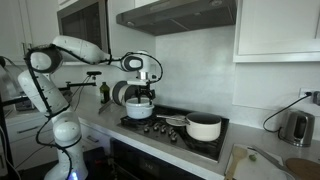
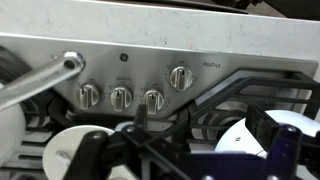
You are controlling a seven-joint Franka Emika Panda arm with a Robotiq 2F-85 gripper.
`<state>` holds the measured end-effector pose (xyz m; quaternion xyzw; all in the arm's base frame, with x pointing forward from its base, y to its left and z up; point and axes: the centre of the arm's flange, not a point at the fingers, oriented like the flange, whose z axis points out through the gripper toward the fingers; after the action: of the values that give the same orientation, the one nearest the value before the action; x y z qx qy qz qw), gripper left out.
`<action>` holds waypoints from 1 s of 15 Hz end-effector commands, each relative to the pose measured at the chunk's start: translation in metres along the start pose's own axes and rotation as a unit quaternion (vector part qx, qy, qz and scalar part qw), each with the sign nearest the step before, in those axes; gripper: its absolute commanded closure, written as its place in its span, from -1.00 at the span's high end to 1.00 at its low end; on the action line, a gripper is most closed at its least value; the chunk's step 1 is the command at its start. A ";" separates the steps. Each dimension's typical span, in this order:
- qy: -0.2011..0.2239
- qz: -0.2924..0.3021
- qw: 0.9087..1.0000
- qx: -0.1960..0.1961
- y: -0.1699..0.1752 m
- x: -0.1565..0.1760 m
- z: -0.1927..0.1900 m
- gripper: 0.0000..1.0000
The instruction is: Pick the lid on the stove and put it on the uncovered pot
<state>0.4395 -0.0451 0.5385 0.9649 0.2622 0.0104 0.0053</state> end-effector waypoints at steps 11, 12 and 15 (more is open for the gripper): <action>-0.060 -0.310 0.949 -0.010 0.103 0.148 -0.010 1.00; -0.061 -0.320 0.945 -0.011 0.117 0.156 -0.009 1.00; -0.059 -0.343 0.937 -0.013 0.149 0.175 -0.001 1.00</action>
<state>0.6161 -0.0710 0.5336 0.8293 0.5566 -0.0366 0.0332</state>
